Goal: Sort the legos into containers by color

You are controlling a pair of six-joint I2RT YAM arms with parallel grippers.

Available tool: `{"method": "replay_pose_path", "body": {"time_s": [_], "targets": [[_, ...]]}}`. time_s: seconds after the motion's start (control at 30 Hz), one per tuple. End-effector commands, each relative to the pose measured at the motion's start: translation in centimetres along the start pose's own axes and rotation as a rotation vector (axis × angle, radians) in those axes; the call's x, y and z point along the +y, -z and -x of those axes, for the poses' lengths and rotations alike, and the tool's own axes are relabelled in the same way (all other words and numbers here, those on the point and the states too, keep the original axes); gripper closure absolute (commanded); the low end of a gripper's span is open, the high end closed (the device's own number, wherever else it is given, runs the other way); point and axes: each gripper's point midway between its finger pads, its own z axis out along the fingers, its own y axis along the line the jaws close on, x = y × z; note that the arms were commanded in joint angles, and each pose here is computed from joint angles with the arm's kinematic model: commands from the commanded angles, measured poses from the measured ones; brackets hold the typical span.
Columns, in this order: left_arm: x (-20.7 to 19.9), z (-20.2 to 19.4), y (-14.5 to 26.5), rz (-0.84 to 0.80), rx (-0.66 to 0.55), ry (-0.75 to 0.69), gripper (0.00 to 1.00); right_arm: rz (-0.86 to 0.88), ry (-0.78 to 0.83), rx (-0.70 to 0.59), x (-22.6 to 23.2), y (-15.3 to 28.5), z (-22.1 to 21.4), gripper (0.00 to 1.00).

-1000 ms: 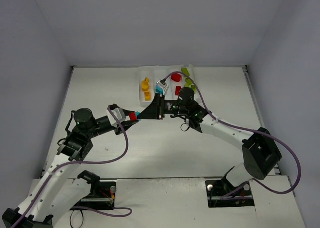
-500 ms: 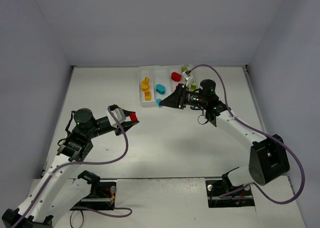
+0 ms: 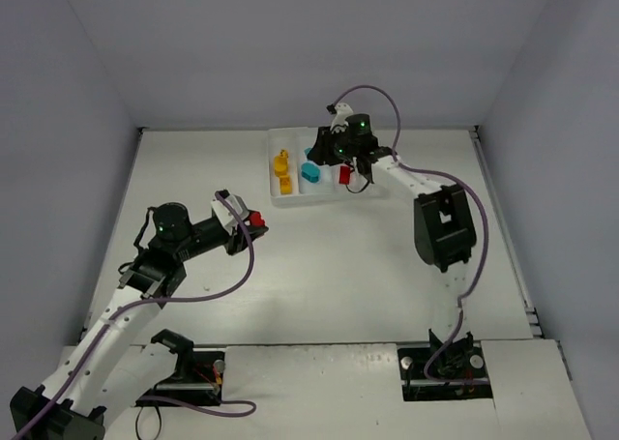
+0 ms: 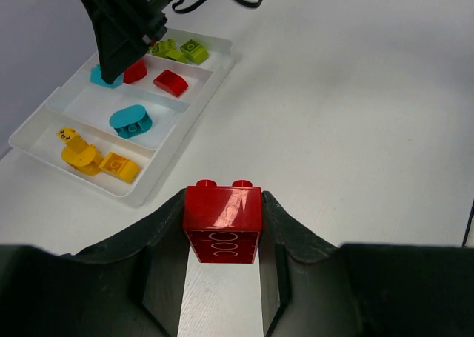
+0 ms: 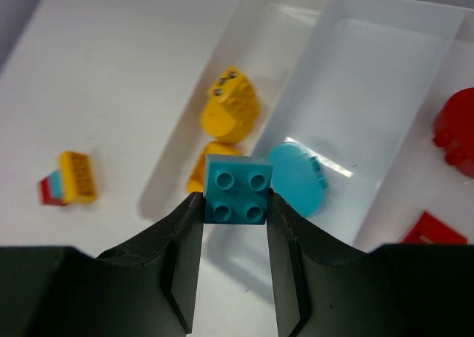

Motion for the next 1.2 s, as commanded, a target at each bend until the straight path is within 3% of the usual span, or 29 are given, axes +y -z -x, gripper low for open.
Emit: {"method": "replay_pose_path", "body": {"time_s": [0.0,0.2,0.3,0.33,0.43,0.67,0.77,0.8,0.87,0.9,0.93,1.03,1.17], "targets": [[1.5,3.8,0.1,0.049,-0.095,-0.047,1.00,-0.124,0.147,-0.072,-3.6,-2.0,3.3,1.00],[1.4,3.9,-0.1,0.035,-0.100,-0.037,1.00,-0.138,0.155,-0.059,-7.2,-7.0,2.5,0.91],[1.4,4.0,-0.1,0.030,-0.102,-0.038,1.00,-0.130,0.139,-0.090,-7.6,-7.5,3.8,0.64],[1.4,3.9,-0.1,0.030,-0.102,-0.038,1.00,-0.132,0.133,-0.088,-8.0,-7.7,3.7,0.51],[1.3,3.9,-0.2,0.016,-0.104,-0.036,1.00,-0.124,0.127,-0.098,-7.9,-7.1,4.4,0.42],[0.6,3.8,-0.2,-0.022,-0.112,-0.057,1.00,0.044,0.103,-0.117,-1.0,-0.7,6.9,0.43],[0.6,3.8,-0.2,-0.023,-0.114,-0.066,1.00,0.202,0.091,-0.162,5.4,5.6,9.0,0.44],[0.5,3.9,-0.2,-0.023,-0.117,-0.058,1.00,0.263,0.045,-0.107,6.8,6.4,6.4,0.44],[0.9,4.4,-0.3,0.000,-0.134,-0.018,1.00,0.334,0.062,-0.159,10.0,10.2,7.4,0.44],[1.0,4.5,-0.3,0.009,-0.142,0.004,1.00,0.367,0.026,-0.108,10.7,10.7,4.6,0.43],[1.3,5.2,-0.5,0.022,-0.167,0.023,1.00,0.394,0.040,-0.133,11.6,11.8,4.6,0.43],[2.0,6.0,-1.1,0.052,-0.207,0.177,1.00,0.459,0.056,-0.174,14.1,15.5,2.8,0.42],[3.9,6.9,-2.1,0.144,-0.230,0.541,1.00,0.453,0.149,-0.230,16.3,19.0,1.1,0.42]]}}
